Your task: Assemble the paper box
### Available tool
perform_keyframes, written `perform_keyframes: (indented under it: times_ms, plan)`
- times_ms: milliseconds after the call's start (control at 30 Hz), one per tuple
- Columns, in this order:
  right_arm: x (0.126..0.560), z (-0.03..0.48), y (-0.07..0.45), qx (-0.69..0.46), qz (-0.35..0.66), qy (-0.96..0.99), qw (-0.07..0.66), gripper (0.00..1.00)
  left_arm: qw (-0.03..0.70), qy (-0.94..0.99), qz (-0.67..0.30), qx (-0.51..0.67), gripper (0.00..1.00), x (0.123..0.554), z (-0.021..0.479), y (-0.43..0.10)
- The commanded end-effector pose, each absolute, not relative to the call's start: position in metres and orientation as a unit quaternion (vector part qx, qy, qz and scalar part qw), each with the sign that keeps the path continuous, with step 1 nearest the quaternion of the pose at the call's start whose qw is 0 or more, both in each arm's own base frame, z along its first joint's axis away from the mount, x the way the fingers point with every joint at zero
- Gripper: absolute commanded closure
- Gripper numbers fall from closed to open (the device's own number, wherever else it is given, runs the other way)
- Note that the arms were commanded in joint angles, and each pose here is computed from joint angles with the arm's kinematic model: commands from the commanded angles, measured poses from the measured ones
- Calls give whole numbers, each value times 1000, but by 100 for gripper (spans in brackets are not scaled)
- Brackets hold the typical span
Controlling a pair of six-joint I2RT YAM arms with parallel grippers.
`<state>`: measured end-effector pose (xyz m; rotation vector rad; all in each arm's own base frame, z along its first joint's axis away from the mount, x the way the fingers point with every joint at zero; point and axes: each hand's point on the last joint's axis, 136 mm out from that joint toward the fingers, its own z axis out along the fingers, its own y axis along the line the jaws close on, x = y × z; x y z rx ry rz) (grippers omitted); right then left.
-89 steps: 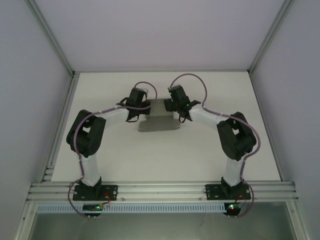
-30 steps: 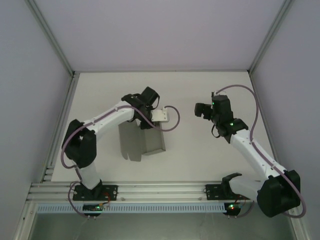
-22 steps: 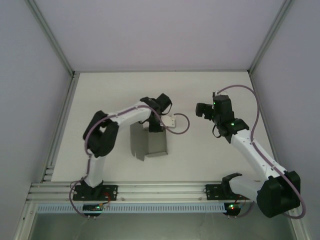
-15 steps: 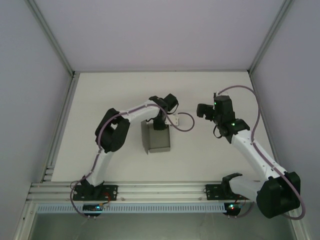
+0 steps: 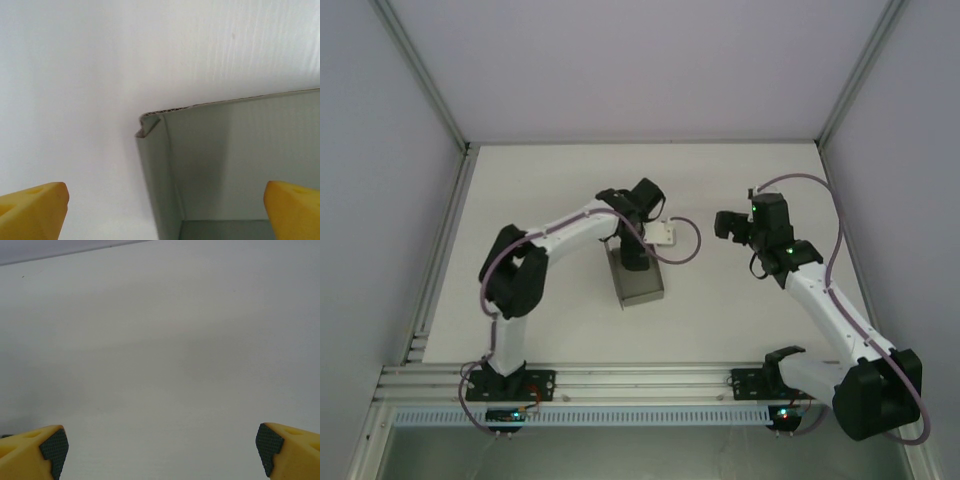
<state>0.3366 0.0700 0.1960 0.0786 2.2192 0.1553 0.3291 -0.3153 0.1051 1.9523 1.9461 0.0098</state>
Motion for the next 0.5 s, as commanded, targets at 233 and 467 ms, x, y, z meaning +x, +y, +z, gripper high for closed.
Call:
perform_keyframes:
  times_ms: [233, 467]
  plan:
    - [351, 194, 170, -239, 188, 858, 413, 1, 446, 749, -107, 478, 0, 388, 249, -292]
    - [341, 148, 277, -521, 194, 781, 287, 4, 463, 868, -134, 118, 0, 432, 242, -151]
